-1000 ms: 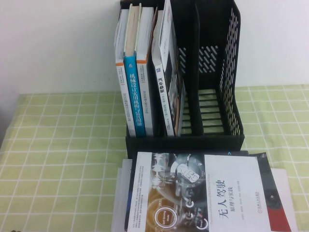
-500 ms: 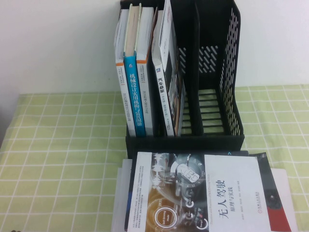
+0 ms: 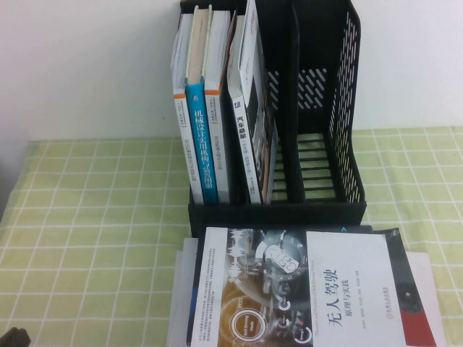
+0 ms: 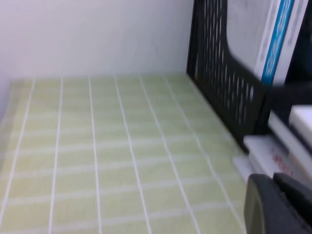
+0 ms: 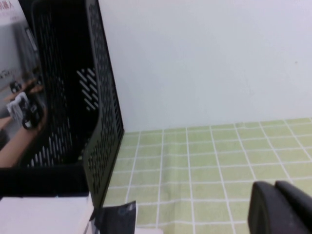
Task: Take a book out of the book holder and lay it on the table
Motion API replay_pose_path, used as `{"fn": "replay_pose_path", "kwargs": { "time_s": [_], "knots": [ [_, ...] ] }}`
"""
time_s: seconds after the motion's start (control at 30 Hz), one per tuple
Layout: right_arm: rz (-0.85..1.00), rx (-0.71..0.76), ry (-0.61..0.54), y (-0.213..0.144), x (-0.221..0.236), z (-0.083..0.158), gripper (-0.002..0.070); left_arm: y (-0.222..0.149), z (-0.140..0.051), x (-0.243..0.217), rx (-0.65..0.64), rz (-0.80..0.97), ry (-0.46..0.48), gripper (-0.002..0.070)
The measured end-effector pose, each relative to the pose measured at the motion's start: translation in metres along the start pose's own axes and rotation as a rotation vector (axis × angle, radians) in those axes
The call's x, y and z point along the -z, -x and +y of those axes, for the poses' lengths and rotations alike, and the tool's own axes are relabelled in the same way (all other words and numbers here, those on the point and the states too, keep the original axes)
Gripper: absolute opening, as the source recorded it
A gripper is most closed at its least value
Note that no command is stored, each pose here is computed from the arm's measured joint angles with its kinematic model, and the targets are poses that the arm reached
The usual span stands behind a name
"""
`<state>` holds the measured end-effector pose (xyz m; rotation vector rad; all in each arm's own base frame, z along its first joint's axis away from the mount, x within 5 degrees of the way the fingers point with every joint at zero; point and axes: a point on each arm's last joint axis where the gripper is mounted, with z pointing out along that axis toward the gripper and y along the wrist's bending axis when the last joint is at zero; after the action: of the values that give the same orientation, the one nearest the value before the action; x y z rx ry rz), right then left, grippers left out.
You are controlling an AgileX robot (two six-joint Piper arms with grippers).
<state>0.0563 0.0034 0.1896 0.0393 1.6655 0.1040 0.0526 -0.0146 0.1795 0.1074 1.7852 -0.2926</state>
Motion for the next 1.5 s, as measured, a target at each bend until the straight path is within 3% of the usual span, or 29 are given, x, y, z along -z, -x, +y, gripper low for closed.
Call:
{"fn": "replay_pose_path", "kwargs": {
  "time_s": [0.17,0.3,0.43,0.63,0.8,1.0,1.13,1.33,1.5],
  "knots": [
    [-0.038,0.000,-0.002,0.003,0.000,0.000,-0.0002,0.015,-0.001,0.001,0.012,-0.175,-0.018,-0.0001],
    [-0.108,0.006,-0.007,0.010,0.001,-0.001,-0.0002,0.034,-0.003,0.007,0.110,-0.394,-0.061,-0.0001],
    [-0.337,0.010,-0.022,0.030,0.005,-0.002,-0.0002,0.052,-0.005,0.017,0.220,-0.611,-0.131,-0.0001],
    [-0.787,-0.049,-0.026,0.064,0.027,-0.004,-0.0002,0.069,-0.006,0.032,0.246,-0.851,-0.194,-0.0001],
    [-0.964,-0.105,0.015,0.088,0.043,-0.002,-0.0002,0.079,-0.007,0.046,0.296,-1.027,-0.267,-0.0001],
    [-1.193,-0.051,0.067,0.151,0.085,0.009,-0.0002,0.126,-0.018,0.073,0.329,-1.040,-0.353,-0.0001],
    [-1.237,-0.099,0.125,0.196,0.125,0.015,-0.0002,0.167,-0.026,0.106,0.302,-0.989,-0.332,-0.0001],
    [-0.999,-0.123,0.136,0.253,0.148,0.024,-0.0002,0.220,-0.030,0.128,0.271,-0.770,-0.199,-0.0001],
    [-0.604,-0.085,0.077,0.281,0.099,0.027,-0.0002,0.244,-0.030,0.088,0.207,-0.359,-0.029,-0.0001]
  ]
}}
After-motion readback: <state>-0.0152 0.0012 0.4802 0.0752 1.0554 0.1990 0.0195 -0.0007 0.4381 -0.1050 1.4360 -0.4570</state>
